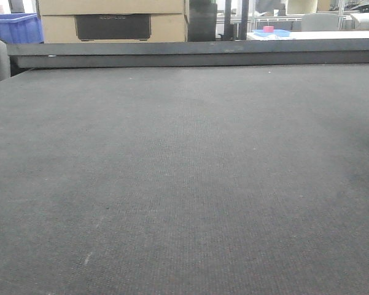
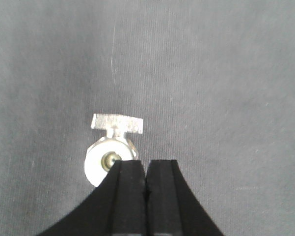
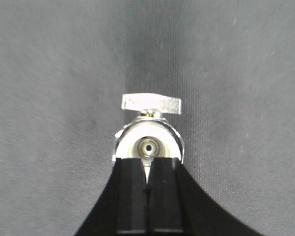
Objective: Place valve from conveyor to right shelf box
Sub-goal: 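Close left and right grippers around each valve's white body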
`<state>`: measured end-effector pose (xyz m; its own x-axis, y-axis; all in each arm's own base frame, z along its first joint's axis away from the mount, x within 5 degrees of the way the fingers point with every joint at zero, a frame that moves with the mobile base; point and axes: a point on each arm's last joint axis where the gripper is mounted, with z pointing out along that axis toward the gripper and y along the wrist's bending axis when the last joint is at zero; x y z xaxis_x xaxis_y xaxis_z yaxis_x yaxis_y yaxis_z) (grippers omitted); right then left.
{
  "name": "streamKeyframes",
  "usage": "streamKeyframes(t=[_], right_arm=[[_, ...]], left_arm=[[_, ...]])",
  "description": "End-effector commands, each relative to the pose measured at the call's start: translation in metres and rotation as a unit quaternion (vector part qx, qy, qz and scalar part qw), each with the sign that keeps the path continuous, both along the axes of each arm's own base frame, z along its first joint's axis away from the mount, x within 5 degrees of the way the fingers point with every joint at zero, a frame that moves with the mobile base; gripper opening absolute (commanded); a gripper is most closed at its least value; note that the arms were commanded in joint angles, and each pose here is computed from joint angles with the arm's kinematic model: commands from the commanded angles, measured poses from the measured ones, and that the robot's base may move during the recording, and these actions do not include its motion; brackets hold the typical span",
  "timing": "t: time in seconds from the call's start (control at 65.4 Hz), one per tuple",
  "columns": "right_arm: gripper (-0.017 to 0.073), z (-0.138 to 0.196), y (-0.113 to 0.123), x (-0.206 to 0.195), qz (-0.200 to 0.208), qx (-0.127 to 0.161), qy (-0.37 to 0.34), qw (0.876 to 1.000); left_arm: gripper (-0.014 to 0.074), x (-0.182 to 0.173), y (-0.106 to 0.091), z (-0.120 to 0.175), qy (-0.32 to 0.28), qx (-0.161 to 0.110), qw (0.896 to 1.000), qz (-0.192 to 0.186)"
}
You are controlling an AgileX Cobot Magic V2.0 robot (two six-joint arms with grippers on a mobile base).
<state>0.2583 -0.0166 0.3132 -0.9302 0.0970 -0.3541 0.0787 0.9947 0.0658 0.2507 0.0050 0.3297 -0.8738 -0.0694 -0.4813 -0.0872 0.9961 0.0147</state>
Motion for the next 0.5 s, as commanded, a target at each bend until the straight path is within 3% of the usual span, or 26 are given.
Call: streamKeyframes(t=[0.0,0.046,0.168,0.275,0.336,0.489], right_arm=[[-0.0107,-0.005,-0.001,0.006,0.007,-0.009,0.010,1.000],[-0.0020,-0.006,-0.001,0.007,0.007,-0.009,0.012,1.000],[0.0336,-0.007,-0.002,0.009,0.006,-0.009,0.011,1.000],[0.0526,-0.012,-0.002,0.012,0.006,-0.008,0.018,1.000],[0.0564,-0.021,-0.002,0.016,0.006,-0.008,0.025,1.000],[0.0559,-0.051,-0.003,0.024,0.006,-0.004,0.073,0.997]], left_arm=[[-0.0111,0.002,-0.001,0.003,-0.006,-0.006,1.000,0.002],[-0.0111,0.002,-0.001,0.003,-0.007,-0.006,1.000,0.002],[-0.0111,0.002,-0.001,0.003,-0.007,-0.006,1.000,0.002],[-0.0111,0.002,-0.001,0.003,-0.007,-0.006,1.000,0.002],[-0.0111,0.002,-0.001,0.002,-0.006,-0.006,1.000,0.002],[-0.0111,0.002,-0.001,0.001,-0.004,-0.006,1.000,0.002]])
